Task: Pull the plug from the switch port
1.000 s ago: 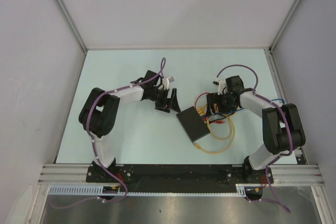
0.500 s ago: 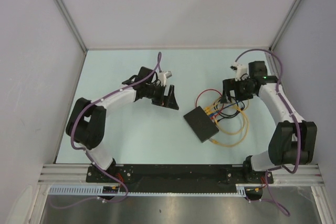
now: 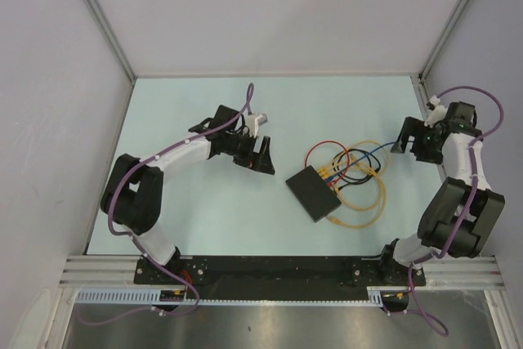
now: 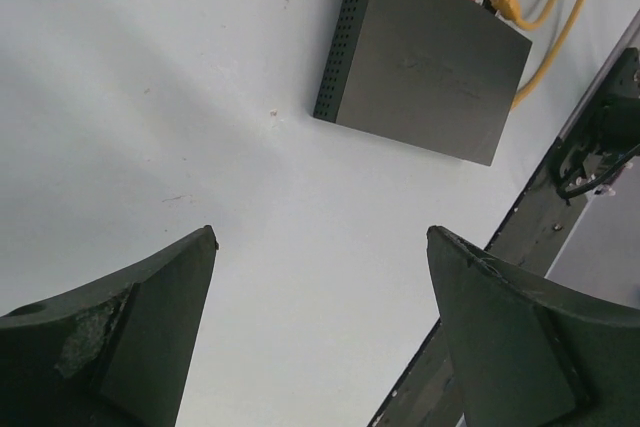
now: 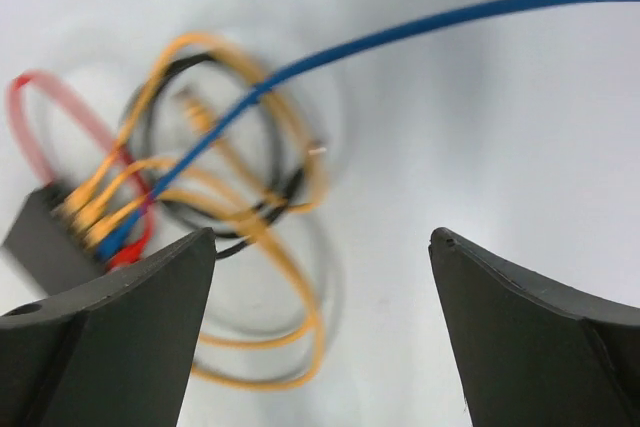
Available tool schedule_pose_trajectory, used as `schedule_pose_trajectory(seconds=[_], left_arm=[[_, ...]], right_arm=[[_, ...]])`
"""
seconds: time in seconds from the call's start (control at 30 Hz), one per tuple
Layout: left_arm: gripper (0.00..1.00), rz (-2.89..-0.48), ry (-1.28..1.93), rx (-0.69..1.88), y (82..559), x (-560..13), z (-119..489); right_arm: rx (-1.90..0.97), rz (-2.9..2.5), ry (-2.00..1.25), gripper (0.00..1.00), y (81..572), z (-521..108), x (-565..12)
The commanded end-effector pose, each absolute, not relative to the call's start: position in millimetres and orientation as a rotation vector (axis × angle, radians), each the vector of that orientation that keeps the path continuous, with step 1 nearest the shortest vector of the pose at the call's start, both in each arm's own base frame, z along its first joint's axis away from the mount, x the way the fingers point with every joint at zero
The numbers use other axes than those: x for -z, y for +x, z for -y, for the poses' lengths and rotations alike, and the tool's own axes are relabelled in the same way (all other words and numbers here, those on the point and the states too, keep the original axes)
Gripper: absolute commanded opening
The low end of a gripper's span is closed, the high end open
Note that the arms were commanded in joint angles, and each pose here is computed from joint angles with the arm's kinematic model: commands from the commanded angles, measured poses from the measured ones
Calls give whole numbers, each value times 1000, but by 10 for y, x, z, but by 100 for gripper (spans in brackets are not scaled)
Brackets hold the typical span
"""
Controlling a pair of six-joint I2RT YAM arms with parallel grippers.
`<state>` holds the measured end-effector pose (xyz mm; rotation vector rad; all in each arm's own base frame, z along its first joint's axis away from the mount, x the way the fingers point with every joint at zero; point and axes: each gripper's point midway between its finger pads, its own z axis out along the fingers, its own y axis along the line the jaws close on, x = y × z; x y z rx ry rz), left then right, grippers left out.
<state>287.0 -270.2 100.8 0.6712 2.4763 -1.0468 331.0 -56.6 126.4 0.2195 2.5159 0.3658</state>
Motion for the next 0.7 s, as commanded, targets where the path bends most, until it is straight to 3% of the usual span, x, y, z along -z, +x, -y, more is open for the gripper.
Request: schedule_pose_trajectory(seconds=[0.0, 0.33, 0.67], left_arm=[[92, -2395, 781, 945, 2912, -1186, 2624], [92, -2355, 891, 743, 3104, -1132, 2371], [93, -2336, 914, 710, 3090, -1177, 2317]], right_arm=[[-109, -2437, 254, 91, 3543, 1097, -1334], [267, -2450, -332, 91, 3641, 1684, -1075], [282, -2425, -611, 93, 3771, 1717, -728]])
